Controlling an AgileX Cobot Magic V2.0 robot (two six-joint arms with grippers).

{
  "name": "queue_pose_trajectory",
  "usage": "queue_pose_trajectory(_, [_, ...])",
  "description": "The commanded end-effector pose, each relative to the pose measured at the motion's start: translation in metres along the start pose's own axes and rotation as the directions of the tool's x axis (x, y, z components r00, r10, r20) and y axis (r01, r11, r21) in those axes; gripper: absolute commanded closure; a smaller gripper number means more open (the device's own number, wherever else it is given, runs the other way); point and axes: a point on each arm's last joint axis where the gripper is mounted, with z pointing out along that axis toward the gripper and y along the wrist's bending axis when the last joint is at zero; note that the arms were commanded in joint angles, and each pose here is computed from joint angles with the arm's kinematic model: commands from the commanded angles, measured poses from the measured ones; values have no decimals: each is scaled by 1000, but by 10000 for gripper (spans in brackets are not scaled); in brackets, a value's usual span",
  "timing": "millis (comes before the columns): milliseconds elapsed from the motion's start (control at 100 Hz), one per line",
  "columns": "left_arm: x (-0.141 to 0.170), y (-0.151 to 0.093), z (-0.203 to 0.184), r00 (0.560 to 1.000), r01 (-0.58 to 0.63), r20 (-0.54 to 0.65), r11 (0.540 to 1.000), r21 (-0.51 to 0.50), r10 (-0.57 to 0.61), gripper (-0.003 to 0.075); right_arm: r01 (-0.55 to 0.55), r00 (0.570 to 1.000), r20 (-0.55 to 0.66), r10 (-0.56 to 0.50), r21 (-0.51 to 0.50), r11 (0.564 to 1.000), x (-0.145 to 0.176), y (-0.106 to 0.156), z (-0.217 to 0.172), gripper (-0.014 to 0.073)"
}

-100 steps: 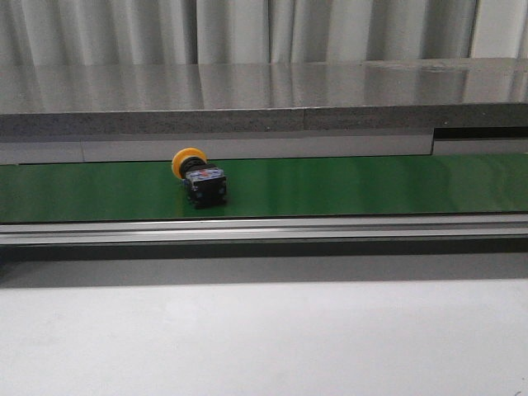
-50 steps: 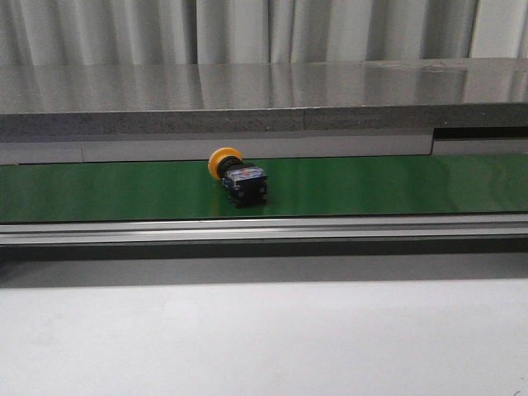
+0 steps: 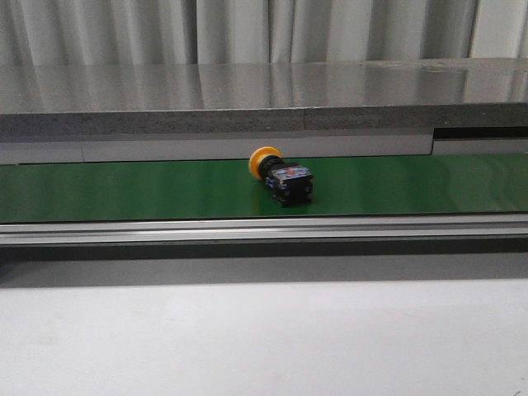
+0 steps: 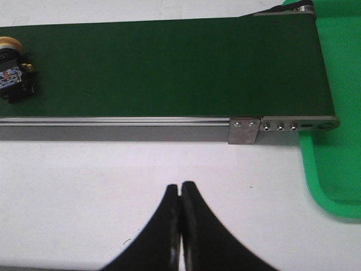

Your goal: Move button from left to right

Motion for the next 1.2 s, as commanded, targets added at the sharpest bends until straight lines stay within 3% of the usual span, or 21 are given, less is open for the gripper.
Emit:
queue_pose_trajectory(0, [-17,2,-1,995,16,102,1000,-18,-14,740,5,996,89,-4,-4,1000,-15,1,-5,614])
queue_pose_trajectory(70, [-16,2,-1,995,16,101,1000,-18,-14,740,5,996,88,-4,-4,1000,-15,1,-5,515])
queue_pose_trajectory(240, [-16,2,-1,995,16,101,1000,-18,-14,740,5,996,91,-4,-4,1000,-16,1,-5,136])
queue_pose_trajectory(310, [-16,2,-1,995,16,101,1000,-18,-14,740,4,995,101,-4,-4,1000,-16,1,-5,60])
queue_pose_trajectory(550, [-16,2,-1,995,16,101,1000,-18,-14,740,11,986,169,-9,-8,1000,-23,2,-4,44])
queue_pose_trajectory(950, [-16,2,-1,995,16,101,1000,-18,-14,740,167,985,57,-160,-160,973,-60,16,44,44])
queue_pose_trajectory(1190, [-16,2,-1,995,16,101,1000,-18,-14,740,249,968,16,-250,-171,953,-89,16,81,44])
